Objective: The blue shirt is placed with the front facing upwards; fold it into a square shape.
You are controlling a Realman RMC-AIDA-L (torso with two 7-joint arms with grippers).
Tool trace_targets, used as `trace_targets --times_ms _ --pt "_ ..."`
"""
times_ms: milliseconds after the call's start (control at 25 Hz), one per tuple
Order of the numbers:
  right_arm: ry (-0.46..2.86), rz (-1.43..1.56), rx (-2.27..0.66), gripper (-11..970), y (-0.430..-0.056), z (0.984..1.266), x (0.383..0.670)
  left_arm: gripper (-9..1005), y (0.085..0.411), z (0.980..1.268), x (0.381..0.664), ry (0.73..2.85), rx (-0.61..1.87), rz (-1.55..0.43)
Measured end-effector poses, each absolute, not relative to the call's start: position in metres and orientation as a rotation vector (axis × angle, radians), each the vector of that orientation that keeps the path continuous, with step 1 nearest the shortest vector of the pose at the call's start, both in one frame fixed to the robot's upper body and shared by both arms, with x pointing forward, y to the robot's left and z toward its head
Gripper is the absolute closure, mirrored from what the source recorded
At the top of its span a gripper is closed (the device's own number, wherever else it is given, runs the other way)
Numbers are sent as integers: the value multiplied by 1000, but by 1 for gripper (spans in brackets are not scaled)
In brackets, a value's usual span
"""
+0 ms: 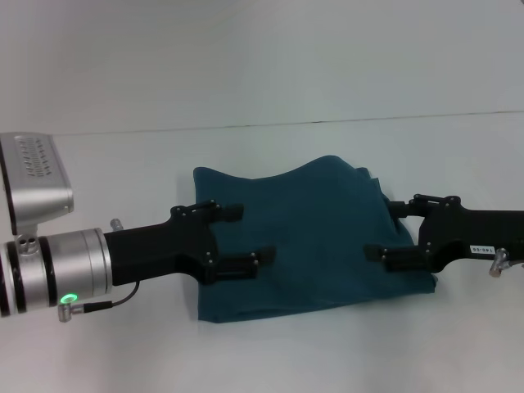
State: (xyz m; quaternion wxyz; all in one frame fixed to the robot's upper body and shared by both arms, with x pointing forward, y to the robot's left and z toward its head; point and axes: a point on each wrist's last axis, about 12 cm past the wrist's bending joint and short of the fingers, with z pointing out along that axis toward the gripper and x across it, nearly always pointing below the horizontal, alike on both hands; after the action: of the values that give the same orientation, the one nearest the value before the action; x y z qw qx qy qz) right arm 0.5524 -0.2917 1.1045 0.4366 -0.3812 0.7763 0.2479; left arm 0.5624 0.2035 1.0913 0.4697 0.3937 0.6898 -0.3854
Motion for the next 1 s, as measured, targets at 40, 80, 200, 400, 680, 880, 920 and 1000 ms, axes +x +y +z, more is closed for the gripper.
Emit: trace_targets --times_ms 40,80,200,400,680,880,920,1000 --pt "1931 617 -948 30 -292 1105 552 98 204 1091 562 1692 964 -945" --pt "1931 617 -948 30 -292 1105 552 97 204 1091 562 1692 962 -945" --pt "1934 620 -943 30 -291 1105 553 97 205 1090 561 1694 961 -946" --pt "1933 620 -943 30 -291 1106 554 97 205 1090 561 1695 957 -945" --pt "1933 619 -941 31 -291 1106 554 97 205 1092 562 1689 959 -940" --pt "1933 619 -938 31 -292 1106 554 97 206 1093 562 1683 961 -933" --pt "1933 619 -937 31 -292 1106 554 98 206 1094 562 1682 961 -932" --pt "1933 618 -936 31 -292 1106 554 98 206 1094 562 1682 961 -933"
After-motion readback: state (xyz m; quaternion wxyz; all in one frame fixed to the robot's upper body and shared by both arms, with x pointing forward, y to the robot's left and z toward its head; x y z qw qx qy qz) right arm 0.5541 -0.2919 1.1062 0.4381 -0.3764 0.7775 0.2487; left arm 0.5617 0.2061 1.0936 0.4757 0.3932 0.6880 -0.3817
